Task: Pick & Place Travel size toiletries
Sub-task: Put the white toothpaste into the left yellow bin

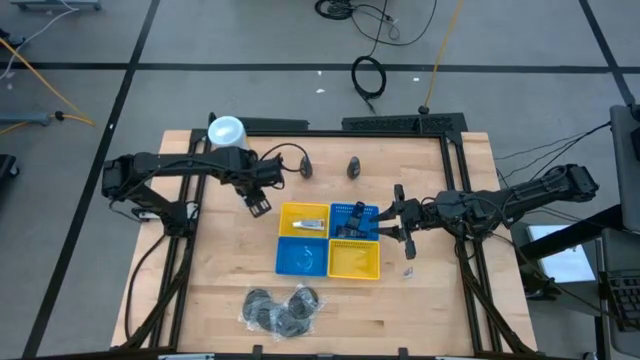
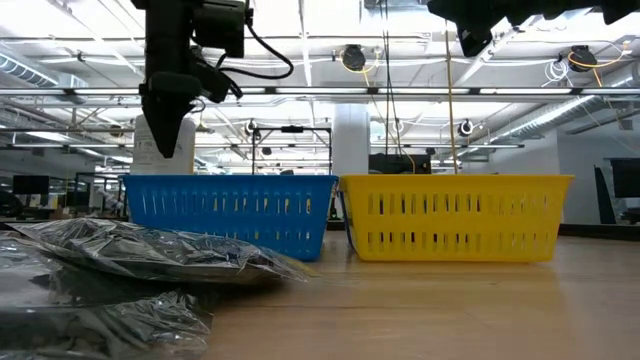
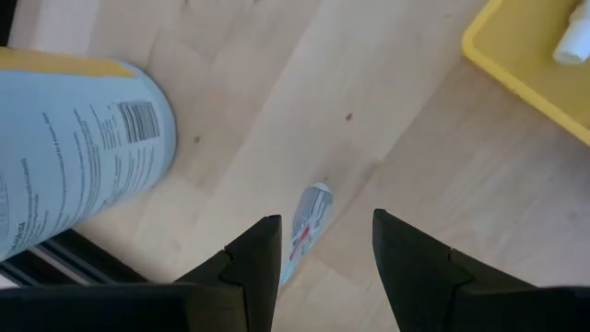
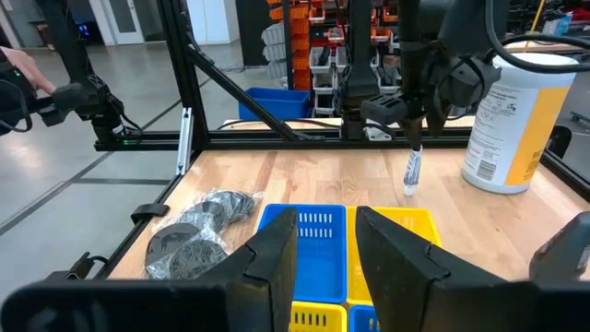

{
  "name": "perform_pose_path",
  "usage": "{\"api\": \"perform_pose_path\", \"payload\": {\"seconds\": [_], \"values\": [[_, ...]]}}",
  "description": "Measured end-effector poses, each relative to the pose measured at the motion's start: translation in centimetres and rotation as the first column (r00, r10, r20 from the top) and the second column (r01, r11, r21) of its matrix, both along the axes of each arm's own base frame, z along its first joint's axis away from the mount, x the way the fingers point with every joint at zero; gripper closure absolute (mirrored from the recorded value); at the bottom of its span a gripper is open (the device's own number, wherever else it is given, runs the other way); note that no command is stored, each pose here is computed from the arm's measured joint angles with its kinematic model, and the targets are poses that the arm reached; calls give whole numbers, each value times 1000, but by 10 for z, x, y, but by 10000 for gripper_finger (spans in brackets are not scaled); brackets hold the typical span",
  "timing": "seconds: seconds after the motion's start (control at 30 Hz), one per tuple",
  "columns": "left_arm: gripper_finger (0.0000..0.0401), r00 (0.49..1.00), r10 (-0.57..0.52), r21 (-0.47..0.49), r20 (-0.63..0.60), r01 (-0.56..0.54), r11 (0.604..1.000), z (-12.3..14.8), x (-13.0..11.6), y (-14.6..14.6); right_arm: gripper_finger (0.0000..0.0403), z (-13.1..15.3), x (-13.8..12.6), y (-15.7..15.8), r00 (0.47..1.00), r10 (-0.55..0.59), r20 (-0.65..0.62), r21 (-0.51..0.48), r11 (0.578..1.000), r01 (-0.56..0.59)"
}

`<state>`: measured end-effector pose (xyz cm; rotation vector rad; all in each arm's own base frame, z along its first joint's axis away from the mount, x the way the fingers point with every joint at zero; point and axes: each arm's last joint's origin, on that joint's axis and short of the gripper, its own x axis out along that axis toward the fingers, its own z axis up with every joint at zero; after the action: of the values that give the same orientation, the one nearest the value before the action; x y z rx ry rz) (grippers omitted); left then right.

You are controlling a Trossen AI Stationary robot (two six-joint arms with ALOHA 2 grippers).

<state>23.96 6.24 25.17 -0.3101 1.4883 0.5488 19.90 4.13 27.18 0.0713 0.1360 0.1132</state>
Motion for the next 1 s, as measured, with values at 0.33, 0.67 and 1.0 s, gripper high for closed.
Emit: {"api": "perform_pose_path", "payload": {"seconds": [0.33,0.67,1.0], "values": [[231,1000,-23,-10,-18,23,1000,-4,-2,-1,296,0,0,0,1000,0,0,0,1000,0],[231,992,-27,-57,-121,21,998,-33,-16,-5,297,0,0,0,1000,0,0,0,1000,0],[239,992,-63,-65,-112,56,996,-40,-17,-5,300,0,0,0,1000,-1,1,0,1000,1]]}}
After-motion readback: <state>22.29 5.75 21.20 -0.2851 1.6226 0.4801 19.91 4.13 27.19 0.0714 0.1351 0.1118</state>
